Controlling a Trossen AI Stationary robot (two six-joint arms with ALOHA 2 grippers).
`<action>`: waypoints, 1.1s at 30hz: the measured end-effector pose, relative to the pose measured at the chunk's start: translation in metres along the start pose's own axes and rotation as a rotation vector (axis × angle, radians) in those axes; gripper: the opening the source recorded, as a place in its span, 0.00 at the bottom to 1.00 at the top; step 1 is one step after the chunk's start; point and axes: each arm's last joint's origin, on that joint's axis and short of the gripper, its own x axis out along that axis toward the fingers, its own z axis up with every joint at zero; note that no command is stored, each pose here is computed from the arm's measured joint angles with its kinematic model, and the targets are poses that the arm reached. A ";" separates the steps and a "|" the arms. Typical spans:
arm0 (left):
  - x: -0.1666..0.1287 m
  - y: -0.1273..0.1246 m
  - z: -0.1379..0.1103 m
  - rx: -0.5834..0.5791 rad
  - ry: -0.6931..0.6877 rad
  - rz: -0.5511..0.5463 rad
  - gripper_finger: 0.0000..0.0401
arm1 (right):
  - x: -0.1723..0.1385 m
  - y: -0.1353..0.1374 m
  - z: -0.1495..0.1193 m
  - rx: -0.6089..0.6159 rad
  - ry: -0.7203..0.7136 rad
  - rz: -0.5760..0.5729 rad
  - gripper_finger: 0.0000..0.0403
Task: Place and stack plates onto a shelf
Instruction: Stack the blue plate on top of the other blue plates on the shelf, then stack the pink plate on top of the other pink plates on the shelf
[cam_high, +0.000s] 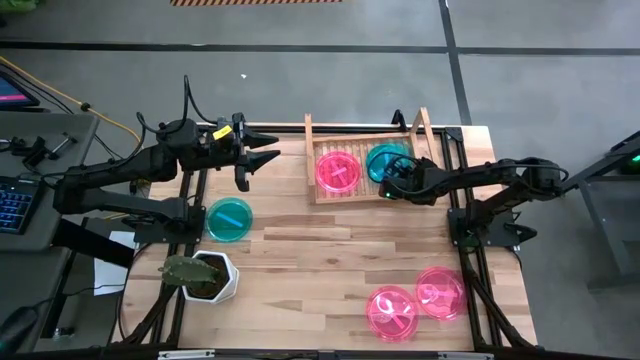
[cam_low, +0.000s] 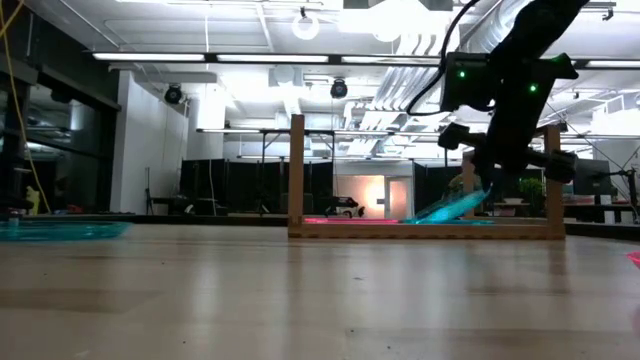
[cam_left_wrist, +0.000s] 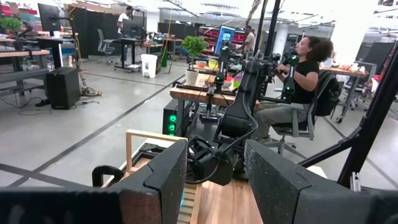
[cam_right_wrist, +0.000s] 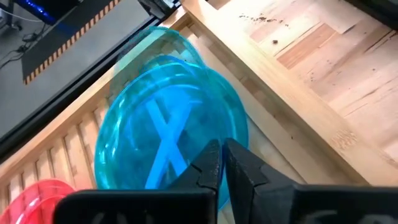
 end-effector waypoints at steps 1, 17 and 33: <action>0.000 0.000 0.000 0.000 0.000 0.000 0.38 | 0.000 0.000 0.000 0.004 0.001 0.002 0.04; 0.000 0.000 0.000 0.000 0.000 0.000 0.38 | 0.000 -0.001 -0.004 -0.083 0.152 -0.049 0.53; 0.000 0.000 0.000 0.000 0.001 0.000 0.38 | -0.073 0.075 0.013 -0.738 0.468 0.631 0.58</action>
